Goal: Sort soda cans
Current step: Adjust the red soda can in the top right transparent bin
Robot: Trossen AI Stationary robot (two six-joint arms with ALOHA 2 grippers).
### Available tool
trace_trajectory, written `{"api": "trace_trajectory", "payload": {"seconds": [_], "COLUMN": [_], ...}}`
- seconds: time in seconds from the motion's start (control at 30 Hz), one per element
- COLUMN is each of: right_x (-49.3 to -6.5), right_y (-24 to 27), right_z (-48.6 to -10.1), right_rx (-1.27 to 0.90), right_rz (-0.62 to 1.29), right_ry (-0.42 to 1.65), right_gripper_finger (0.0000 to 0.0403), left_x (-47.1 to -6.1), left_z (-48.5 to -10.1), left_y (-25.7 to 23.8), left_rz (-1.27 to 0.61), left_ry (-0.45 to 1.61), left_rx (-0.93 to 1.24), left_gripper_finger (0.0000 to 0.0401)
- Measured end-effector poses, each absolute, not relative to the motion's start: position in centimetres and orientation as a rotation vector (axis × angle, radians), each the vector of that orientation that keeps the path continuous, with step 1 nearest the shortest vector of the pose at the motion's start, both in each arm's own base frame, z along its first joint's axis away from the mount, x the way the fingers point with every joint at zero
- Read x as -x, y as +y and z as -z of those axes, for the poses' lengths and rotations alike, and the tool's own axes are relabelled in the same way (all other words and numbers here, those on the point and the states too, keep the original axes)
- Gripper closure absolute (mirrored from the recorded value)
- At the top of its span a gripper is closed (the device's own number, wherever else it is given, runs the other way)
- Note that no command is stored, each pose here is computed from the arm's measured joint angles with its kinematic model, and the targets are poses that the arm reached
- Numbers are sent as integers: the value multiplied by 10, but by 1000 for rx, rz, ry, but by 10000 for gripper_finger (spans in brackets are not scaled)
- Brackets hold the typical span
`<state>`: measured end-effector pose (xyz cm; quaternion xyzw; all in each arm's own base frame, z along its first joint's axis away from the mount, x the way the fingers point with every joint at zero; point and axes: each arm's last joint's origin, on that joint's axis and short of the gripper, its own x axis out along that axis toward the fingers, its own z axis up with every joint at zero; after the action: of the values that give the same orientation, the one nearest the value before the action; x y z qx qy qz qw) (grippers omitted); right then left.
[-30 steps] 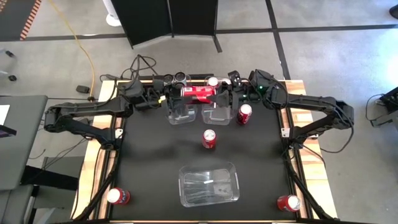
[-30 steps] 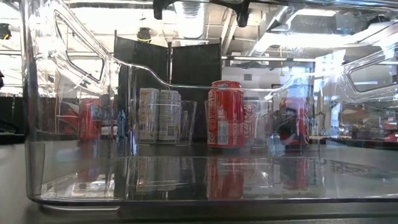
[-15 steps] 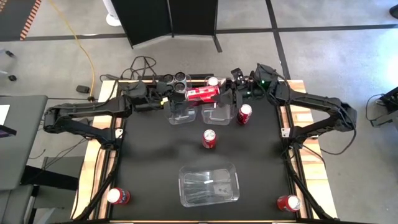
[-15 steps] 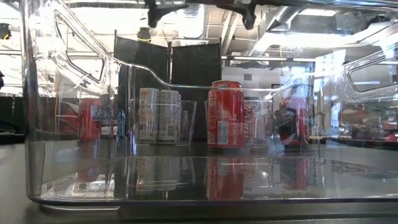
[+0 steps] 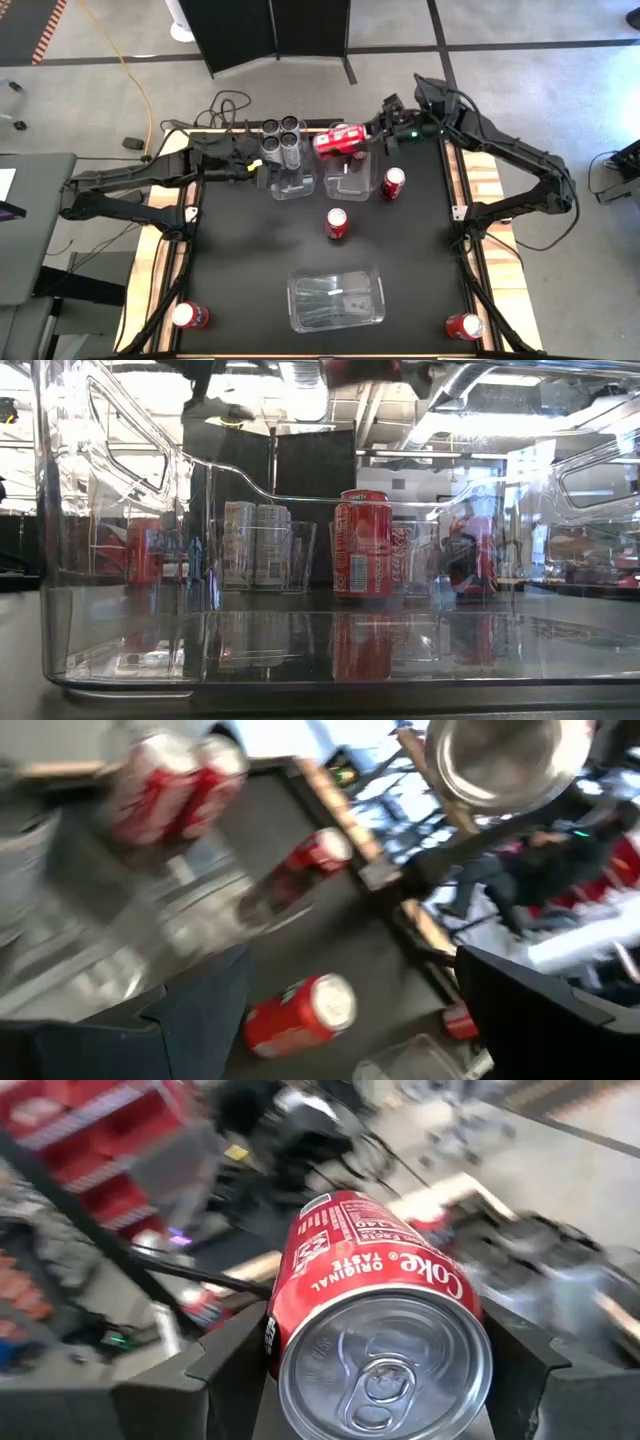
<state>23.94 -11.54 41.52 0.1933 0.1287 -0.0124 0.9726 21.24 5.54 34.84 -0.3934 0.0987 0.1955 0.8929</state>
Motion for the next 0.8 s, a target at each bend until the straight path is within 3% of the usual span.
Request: {"api": "trace_trajectory", "payload": {"seconds": [0.3,0.63,0.8], "right_x": [-242,-292,-328], "right_y": [-131,-147,-158], "right_z": [-393,-342,-327], "right_rx": [-354,-345,-355], "right_rz": [219,349,360], "right_ry": [521,1008,1114], "right_gripper_finger": [121,121,121], "left_x": [-212,-219,-222], "left_z": [-333,-325,-323], "left_y": [56,58,55], "left_rz": [-509,-529,-523], "left_ry": [324,366,377], "left_rx": [849,851,857], "left_gripper_finger": [59,60,60]}}
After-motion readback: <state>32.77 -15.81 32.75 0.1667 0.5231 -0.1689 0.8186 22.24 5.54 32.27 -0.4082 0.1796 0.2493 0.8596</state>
